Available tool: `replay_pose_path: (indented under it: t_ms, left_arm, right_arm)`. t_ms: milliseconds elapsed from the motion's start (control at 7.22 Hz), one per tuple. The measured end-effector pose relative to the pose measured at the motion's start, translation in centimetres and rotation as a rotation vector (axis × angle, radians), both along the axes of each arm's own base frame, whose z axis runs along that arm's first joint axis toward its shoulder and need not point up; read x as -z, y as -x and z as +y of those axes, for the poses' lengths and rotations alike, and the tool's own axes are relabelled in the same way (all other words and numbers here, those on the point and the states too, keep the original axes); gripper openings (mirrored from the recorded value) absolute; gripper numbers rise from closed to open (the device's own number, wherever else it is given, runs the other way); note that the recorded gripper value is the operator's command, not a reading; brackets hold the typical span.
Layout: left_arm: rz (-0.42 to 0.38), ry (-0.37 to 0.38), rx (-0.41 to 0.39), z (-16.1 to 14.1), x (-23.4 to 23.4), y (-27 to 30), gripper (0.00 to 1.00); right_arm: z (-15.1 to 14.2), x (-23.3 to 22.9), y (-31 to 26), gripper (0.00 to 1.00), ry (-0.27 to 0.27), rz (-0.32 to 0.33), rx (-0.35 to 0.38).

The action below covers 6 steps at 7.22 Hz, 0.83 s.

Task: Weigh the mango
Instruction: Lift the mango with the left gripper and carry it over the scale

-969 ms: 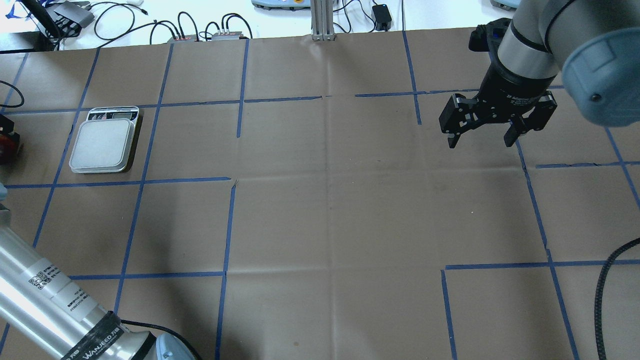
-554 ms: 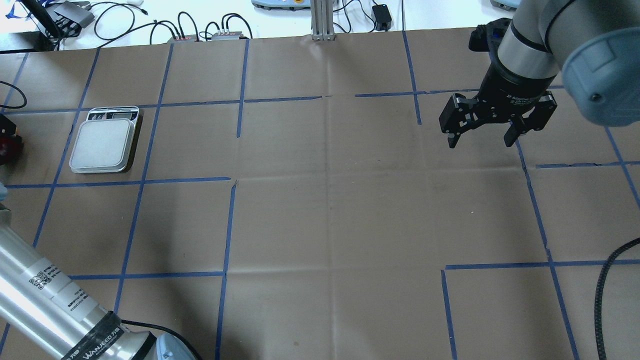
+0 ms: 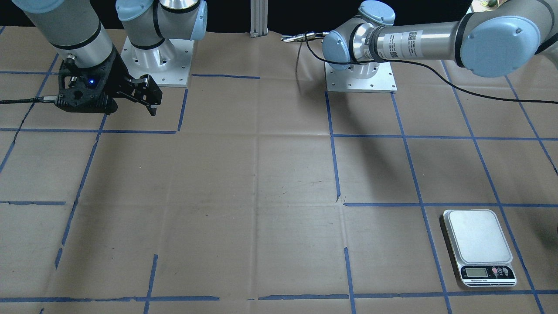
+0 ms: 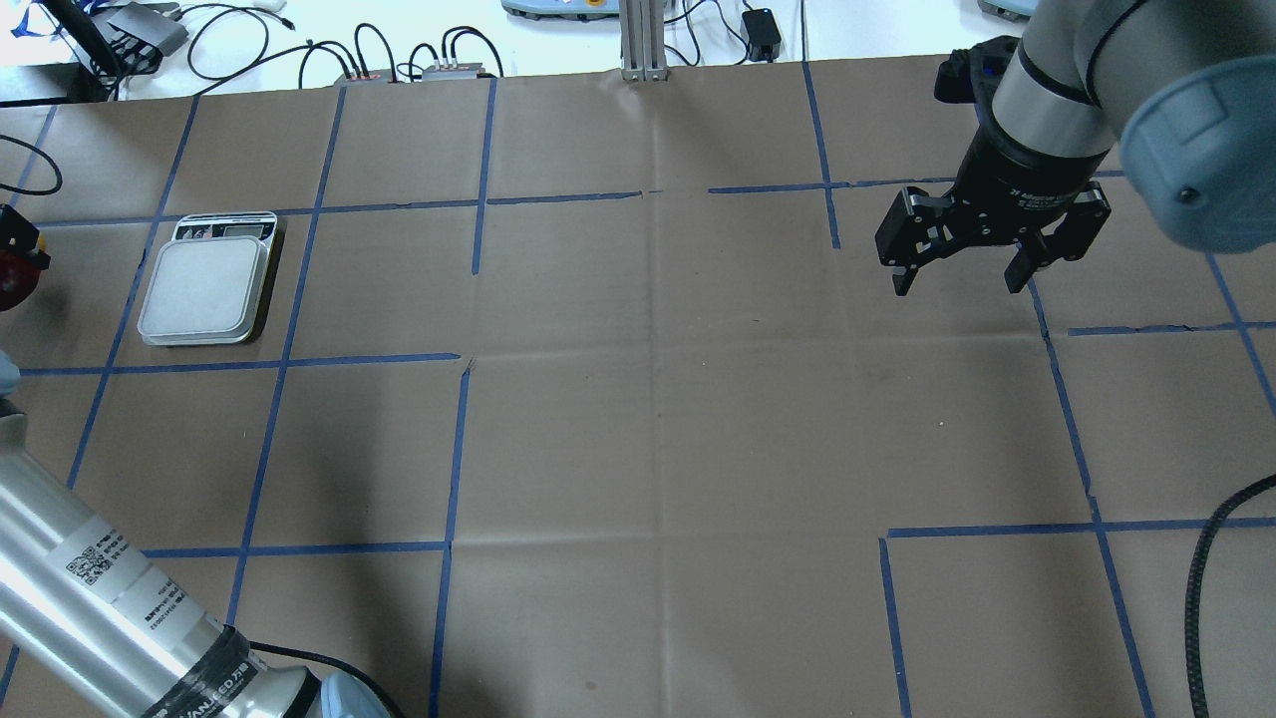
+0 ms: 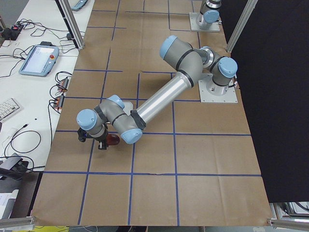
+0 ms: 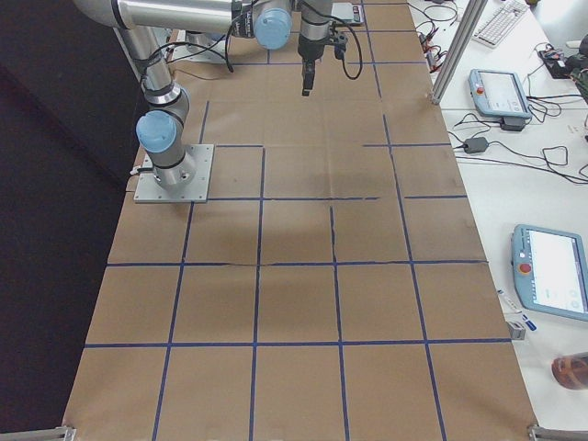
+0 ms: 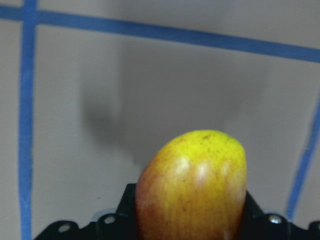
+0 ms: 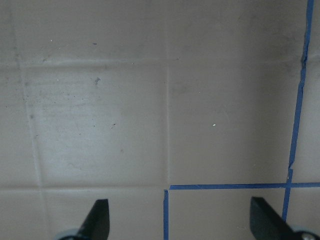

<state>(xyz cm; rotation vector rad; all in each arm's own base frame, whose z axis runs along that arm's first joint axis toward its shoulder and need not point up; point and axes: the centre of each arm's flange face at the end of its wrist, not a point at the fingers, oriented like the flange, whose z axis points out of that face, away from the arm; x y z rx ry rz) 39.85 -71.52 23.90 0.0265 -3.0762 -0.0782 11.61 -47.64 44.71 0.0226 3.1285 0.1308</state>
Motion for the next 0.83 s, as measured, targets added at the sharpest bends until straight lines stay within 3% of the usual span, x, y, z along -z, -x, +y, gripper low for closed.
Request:
replay_pose_path:
  t_ms: [415,554,831]
  left_arm:
    - [-0.008,-0.035,0.126,0.8,-0.3,12.5,0.01]
    - [-0.019,-0.025,0.145,1.2,0.0,14.4,0.08]
    - [-0.017,-0.034,0.147,1.7,1.0,16.2,0.11]
  right_arm:
    - [0.0,0.0,0.0,1.00,0.000,0.000,0.000]
    - [0.0,0.0,0.0,1.00,0.000,0.000,0.000]
    - [0.0,0.0,0.0,1.00,0.000,0.000,0.000]
